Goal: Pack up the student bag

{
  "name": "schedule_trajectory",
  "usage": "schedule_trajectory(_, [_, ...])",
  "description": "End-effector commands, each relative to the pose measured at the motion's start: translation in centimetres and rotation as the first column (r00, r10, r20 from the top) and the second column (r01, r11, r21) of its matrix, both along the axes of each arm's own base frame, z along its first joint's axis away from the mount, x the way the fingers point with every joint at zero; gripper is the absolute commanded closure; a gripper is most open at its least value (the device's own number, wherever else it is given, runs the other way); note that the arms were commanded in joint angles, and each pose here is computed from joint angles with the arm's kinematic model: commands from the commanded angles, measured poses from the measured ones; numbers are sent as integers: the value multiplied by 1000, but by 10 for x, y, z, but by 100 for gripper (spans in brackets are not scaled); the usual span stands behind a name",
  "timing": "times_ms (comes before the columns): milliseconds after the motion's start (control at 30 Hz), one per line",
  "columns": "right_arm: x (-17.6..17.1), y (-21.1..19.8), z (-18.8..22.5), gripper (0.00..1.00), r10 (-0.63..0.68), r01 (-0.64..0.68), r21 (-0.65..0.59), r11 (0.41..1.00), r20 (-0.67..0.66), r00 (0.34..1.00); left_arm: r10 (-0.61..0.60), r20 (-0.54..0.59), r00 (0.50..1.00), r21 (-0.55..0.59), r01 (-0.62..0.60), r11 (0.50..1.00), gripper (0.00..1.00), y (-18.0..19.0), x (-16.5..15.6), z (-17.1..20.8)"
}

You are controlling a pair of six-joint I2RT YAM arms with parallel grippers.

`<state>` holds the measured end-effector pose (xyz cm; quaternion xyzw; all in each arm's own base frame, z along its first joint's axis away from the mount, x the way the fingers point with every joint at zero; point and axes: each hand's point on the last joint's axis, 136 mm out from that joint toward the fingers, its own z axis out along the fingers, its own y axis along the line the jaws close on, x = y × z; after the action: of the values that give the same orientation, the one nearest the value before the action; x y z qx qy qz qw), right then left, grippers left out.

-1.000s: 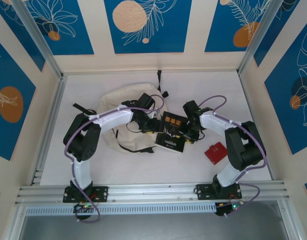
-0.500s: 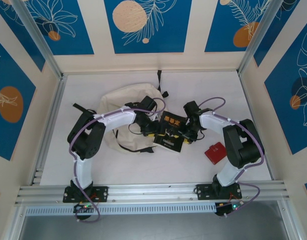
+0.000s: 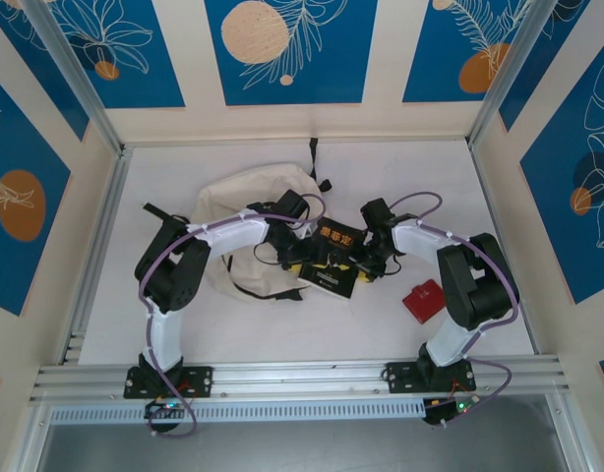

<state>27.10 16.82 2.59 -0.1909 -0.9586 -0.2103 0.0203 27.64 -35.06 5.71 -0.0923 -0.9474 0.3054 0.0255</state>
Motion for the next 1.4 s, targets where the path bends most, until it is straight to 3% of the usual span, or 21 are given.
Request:
schedule_trajectory(0, [-2, 9, 3, 51, 25, -25, 47, 999, 6, 1000, -35, 8, 999, -105, 36, 994, 48, -18, -6, 24])
schedule_trajectory(300, [4, 2, 34, 48, 4, -9, 54, 998, 88, 996, -5, 87, 996, -179, 21, 984, 100, -11, 1, 67])
schedule_trajectory(400, [7, -3, 54, 40, -27, 16, 72, 997, 146, 989, 30, 143, 989, -206, 0, 979, 100, 1, 10, 91])
schedule_trajectory(600, [19, 11, 126, 18, -115, 23, 262, 965, 340, 933, 203, 270, 941, -305, -116, 945, 100, 33, 40, 154])
schedule_trajectory(767, [29, 32, 190, 9, -248, 0, 495, 869, 435, 866, 472, 280, 836, -409, -341, 847, 100, 73, 76, 189])
schedule_trajectory(933, [34, 59, 216, 5, -363, 17, 666, 745, 384, 849, 655, 253, 712, -492, -489, 720, 100, 99, 95, 210])
schedule_trajectory(1067, [41, 80, 202, 3, -455, 141, 743, 654, 238, 858, 744, 197, 638, -540, -563, 626, 100, 110, 102, 216])
schedule_trajectory(1233, [53, 108, 187, 0, -499, 227, 791, 568, 113, 859, 791, 116, 601, -518, -642, 565, 100, 114, 105, 200])
schedule_trajectory(1367, [68, 132, 180, 1, -488, 231, 813, 534, 74, 869, 800, 78, 596, -481, -680, 553, 100, 115, 103, 181])
